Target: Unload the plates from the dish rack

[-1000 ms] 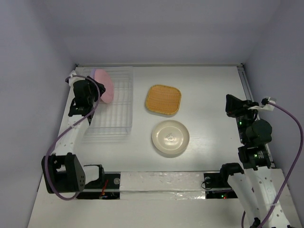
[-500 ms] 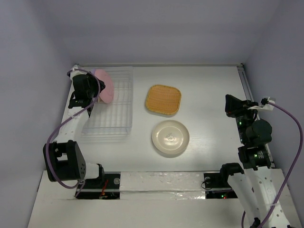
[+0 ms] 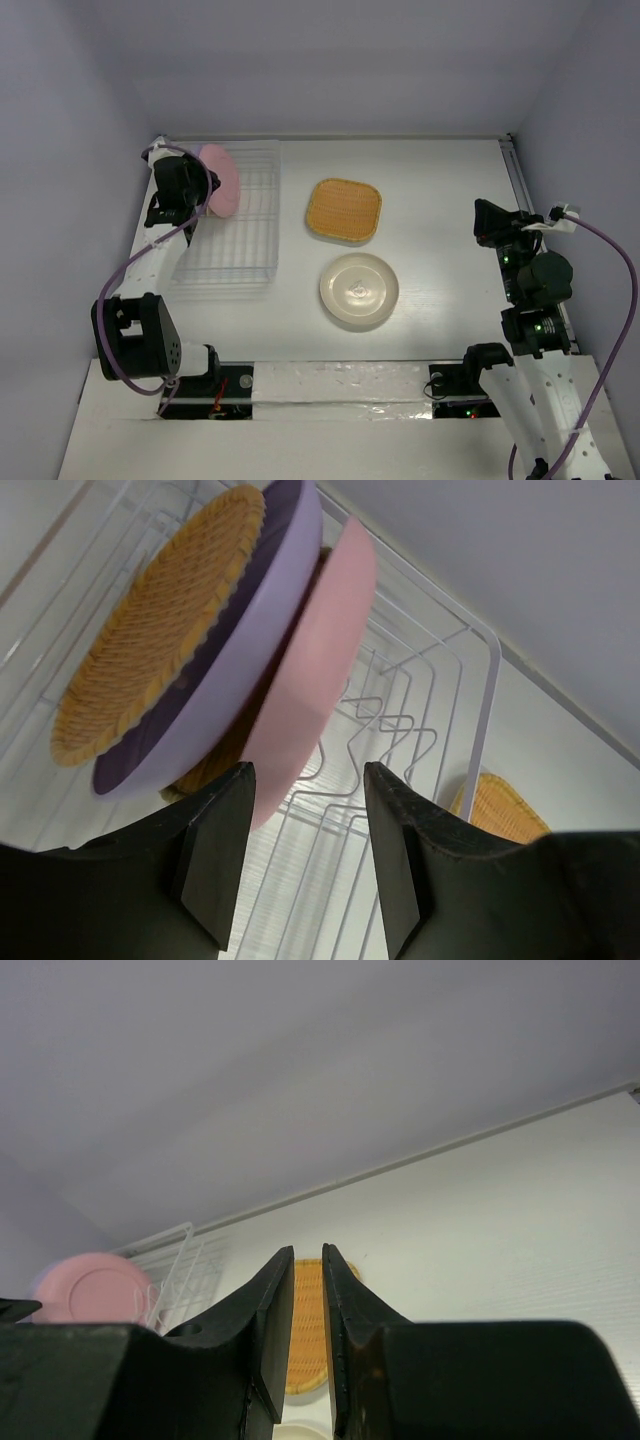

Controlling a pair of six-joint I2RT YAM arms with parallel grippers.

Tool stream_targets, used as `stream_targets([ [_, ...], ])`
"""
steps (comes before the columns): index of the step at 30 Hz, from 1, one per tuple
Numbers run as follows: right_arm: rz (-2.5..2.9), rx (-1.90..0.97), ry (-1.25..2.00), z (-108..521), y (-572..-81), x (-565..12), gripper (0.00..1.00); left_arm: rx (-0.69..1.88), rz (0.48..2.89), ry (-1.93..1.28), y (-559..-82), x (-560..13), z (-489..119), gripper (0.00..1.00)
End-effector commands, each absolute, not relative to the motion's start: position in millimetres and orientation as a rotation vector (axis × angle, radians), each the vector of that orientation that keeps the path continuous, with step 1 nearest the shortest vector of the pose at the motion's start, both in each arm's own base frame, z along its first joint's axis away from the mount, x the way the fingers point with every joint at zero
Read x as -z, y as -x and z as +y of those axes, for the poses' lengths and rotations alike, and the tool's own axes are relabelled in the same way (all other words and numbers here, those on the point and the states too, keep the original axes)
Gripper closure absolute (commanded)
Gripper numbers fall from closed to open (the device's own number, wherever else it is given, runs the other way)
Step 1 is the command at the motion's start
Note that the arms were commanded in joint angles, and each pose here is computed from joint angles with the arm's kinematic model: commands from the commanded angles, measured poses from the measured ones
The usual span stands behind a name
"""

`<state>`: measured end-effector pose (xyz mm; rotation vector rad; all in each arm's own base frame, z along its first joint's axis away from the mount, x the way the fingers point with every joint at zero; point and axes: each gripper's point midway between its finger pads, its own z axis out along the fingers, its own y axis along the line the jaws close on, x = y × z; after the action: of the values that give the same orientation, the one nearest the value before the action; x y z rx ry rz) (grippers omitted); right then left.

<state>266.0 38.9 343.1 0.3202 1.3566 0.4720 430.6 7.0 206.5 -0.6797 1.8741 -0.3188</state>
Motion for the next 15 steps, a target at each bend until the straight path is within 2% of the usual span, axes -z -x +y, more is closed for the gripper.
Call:
stream_targets([
  [1,1.281,-0.496,-0.288,41.7,-258.2,-371.1,0.77,0.246,1.808,0.671,-426.6,-230.2,18.8,0.56],
  [8,1.278,-0.498,-0.286,41.8,-256.7,-371.8,0.77,0.168,1.827,0.682,-423.7,-222.8,23.3,0.57],
  [15,1.279,-0.500,-0.284,42.3,-256.6,-371.8,0.77,0.209,1.854,0.654,-435.9,-209.8,15.4,0.56],
])
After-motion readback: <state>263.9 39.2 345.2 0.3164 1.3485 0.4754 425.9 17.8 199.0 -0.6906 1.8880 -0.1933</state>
